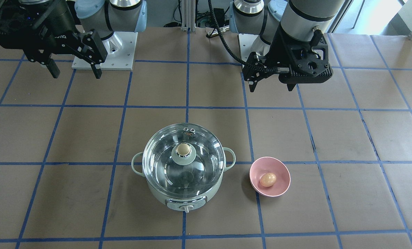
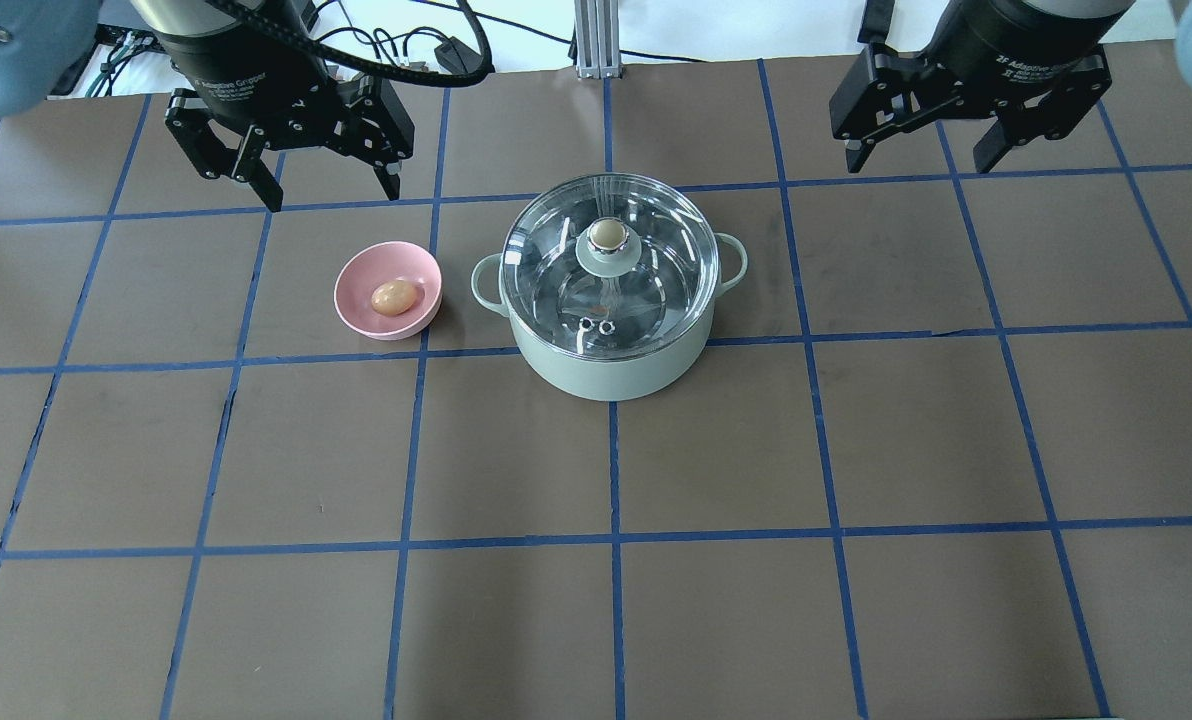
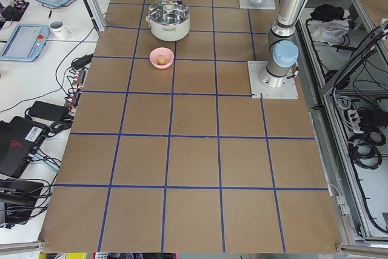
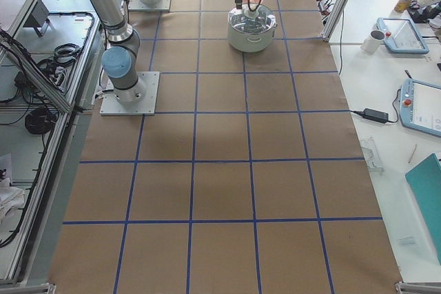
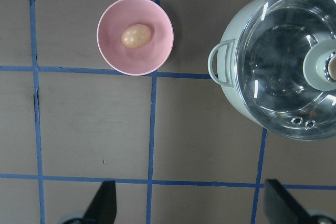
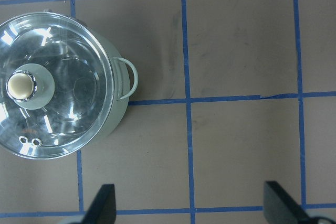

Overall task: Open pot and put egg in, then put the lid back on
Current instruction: 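Move the left gripper over the pink bowl while the right gripper nears the lid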

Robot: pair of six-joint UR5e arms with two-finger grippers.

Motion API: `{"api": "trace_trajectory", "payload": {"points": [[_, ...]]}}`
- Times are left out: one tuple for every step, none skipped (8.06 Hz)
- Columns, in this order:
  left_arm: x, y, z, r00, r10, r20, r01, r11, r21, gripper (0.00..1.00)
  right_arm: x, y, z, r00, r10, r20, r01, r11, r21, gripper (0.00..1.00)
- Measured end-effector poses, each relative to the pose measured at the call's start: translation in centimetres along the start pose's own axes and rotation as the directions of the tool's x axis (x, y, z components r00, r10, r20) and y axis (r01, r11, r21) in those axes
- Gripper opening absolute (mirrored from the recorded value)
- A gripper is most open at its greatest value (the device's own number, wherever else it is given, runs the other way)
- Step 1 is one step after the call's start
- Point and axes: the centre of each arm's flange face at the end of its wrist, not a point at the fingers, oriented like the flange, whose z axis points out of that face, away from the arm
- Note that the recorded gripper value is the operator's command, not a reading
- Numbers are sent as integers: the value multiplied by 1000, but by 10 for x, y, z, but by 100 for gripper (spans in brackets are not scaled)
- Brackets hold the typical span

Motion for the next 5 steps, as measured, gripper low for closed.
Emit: {"api": "trace_trajectory", "payload": {"points": [[0, 0, 0, 1000, 9, -1, -9, 1000, 3, 100, 0, -1, 0, 1000, 0, -1, 0, 1000, 3, 100], [-1, -1, 0, 1000, 12, -2, -12, 1000, 6, 100, 0, -2, 1, 1000, 1, -2, -1, 1000, 3, 100], [-4, -6, 3, 1000, 22, -3, -22, 1000, 13, 100, 0, -6, 6, 1000, 5, 3, -5, 1000, 0, 100], [-6, -16, 13, 999, 37, -3, -37, 999, 11, 100, -1, -14, 18, 1000, 7, 4, -7, 1000, -14, 100], [-9, -30, 33, 998, 58, 0, -58, 998, -6, 100, -1, -20, 28, 1000, 9, 1, -9, 1000, -30, 100]]}}
